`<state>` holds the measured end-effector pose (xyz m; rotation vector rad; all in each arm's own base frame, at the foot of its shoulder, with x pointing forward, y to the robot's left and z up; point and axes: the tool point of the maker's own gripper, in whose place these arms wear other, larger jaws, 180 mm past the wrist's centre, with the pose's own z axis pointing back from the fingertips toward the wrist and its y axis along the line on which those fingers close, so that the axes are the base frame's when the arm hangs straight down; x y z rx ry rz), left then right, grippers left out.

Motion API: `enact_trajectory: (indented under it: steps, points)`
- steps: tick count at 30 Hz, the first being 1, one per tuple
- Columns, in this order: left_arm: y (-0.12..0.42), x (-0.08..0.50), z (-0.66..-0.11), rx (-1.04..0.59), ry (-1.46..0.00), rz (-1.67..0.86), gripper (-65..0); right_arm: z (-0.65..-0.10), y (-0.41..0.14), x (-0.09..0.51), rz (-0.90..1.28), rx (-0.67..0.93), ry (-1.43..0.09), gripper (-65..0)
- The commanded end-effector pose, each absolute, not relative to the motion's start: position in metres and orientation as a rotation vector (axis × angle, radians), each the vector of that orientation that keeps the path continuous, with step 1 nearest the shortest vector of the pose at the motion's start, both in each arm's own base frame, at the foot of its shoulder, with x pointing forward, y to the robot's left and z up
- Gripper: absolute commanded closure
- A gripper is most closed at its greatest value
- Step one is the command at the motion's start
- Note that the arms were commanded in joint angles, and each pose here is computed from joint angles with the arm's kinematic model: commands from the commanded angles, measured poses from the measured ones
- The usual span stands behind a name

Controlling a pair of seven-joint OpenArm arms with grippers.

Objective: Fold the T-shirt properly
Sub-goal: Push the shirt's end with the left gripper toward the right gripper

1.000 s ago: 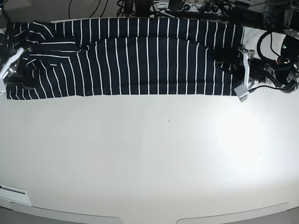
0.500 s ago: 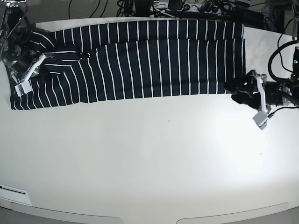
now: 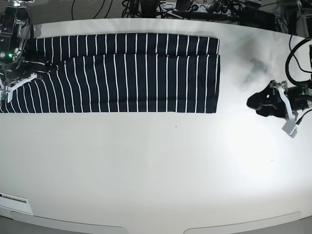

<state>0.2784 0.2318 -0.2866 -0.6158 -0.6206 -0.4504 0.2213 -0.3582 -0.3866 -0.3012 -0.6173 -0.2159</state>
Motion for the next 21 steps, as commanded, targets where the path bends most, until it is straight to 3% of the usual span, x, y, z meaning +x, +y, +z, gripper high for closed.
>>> enact_trajectory:
  steps: [1, 5, 6, 9, 11, 14, 21]
  points:
    - [0.231, 0.281, -0.277, -0.630, -0.652, -0.451, -36.2, -0.372, -0.361, 0.230, -0.202, -0.326, -0.653, 0.0]
    - [0.218, 0.265, -0.298, -0.691, -0.604, -0.391, -36.2, -0.336, -0.356, 0.251, -0.151, -0.380, -0.752, 0.0]
    - [0.215, 0.261, -0.302, -0.701, -0.593, -0.379, -36.2, -0.326, -0.355, 0.255, -0.134, -0.400, -0.774, -3.2]
    - [0.208, 0.250, -0.316, -0.728, -0.564, -0.336, -36.2, -0.301, -0.346, 0.262, -0.077, -0.422, -0.827, -26.6]
    - [0.207, 0.245, -0.330, -0.706, -0.544, -0.299, -36.2, -0.292, -0.343, 0.265, -0.039, -0.435, -0.847, -35.2]
    - [0.216, 0.245, -0.354, -0.616, -0.527, -0.177, -36.2, -0.288, -0.350, 0.262, -0.016, -0.472, -0.829, -35.6]
    - [0.187, 0.240, -0.366, -0.704, -0.524, -0.089, -36.2, -0.265, -0.395, 0.243, -0.109, -0.559, -0.827, -35.6]
